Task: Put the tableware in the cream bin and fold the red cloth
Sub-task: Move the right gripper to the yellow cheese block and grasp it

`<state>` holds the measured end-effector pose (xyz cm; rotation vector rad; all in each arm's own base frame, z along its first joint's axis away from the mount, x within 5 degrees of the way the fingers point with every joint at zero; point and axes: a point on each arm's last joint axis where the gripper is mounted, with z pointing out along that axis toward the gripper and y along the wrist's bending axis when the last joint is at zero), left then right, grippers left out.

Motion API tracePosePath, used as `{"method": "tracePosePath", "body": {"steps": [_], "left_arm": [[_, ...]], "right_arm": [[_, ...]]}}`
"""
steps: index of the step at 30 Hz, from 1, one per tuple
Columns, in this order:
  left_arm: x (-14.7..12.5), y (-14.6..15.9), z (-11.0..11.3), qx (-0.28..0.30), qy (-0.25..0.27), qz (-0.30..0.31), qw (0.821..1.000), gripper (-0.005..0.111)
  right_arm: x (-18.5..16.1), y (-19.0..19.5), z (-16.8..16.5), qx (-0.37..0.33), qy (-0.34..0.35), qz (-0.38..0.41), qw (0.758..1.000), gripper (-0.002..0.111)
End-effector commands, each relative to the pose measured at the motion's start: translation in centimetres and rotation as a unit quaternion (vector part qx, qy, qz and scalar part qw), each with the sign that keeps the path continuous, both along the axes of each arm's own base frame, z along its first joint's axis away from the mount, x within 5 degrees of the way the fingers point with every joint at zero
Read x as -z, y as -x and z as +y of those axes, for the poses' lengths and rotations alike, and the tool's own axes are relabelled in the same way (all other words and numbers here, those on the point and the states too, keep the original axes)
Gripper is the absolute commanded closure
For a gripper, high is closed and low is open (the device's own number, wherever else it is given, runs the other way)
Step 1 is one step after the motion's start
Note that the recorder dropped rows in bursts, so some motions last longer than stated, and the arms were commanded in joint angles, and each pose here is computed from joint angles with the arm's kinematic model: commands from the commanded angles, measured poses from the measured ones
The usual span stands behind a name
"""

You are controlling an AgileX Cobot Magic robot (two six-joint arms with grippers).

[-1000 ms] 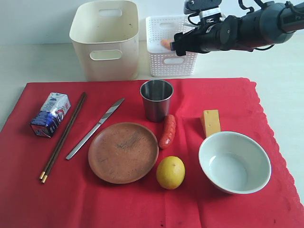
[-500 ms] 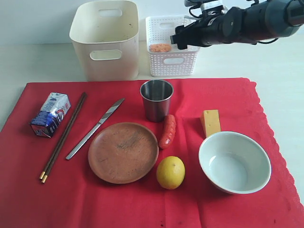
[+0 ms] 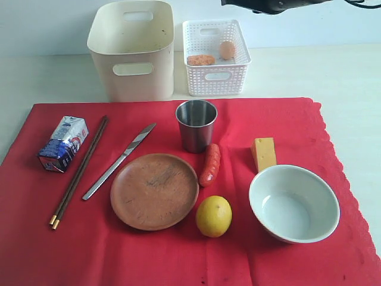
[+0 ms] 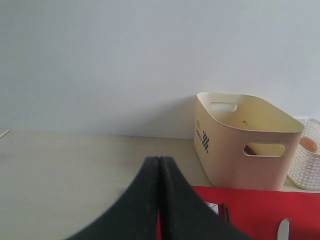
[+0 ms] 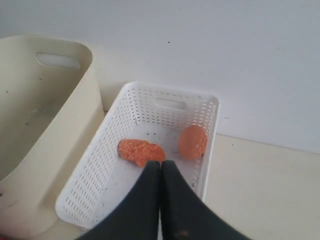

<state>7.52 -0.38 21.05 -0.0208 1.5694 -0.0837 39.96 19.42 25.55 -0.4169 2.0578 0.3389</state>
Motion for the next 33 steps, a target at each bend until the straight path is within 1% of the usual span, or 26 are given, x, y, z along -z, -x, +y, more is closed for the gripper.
{"method": "tracePosePath", "body": {"steps": [1,12,16,22,26,33], "left_arm": [[-0.1,0.0,0.0,-0.001,0.001,-0.003,1.000,0.106],[-0.1,0.0,0.0,-0.001,0.001,-0.003,1.000,0.106],[-0.1,0.0,0.0,-0.001,0.001,-0.003,1.000,0.106],[-0.1,0.0,0.0,-0.001,0.001,-0.003,1.000,0.106],[-0.1,0.0,0.0,-0.001,0.001,-0.003,1.000,0.106],[-0.1,0.0,0.0,-0.001,0.000,-0.003,1.000,0.106]], "right_arm": [[-0.3,1.6,-1.2,0.014,-0.009,-0.023,1.000,0.108],[-1.6,6.6,-3.8,0.030,-0.025,-0.050,0.998,0.108],[-1.6,8.2,-4.6,0.040,-0.040,-0.040,0.998,0.108],[-1.0,10.0,-5.5,0.043,-0.038,-0.036,0.998,0.108],[-0.3,11.5,-5.2,0.027,-0.030,-0.021,0.999,0.108],[1.5,14.4,-3.1,-0.048,0.021,0.028,0.998,0.108]]}}
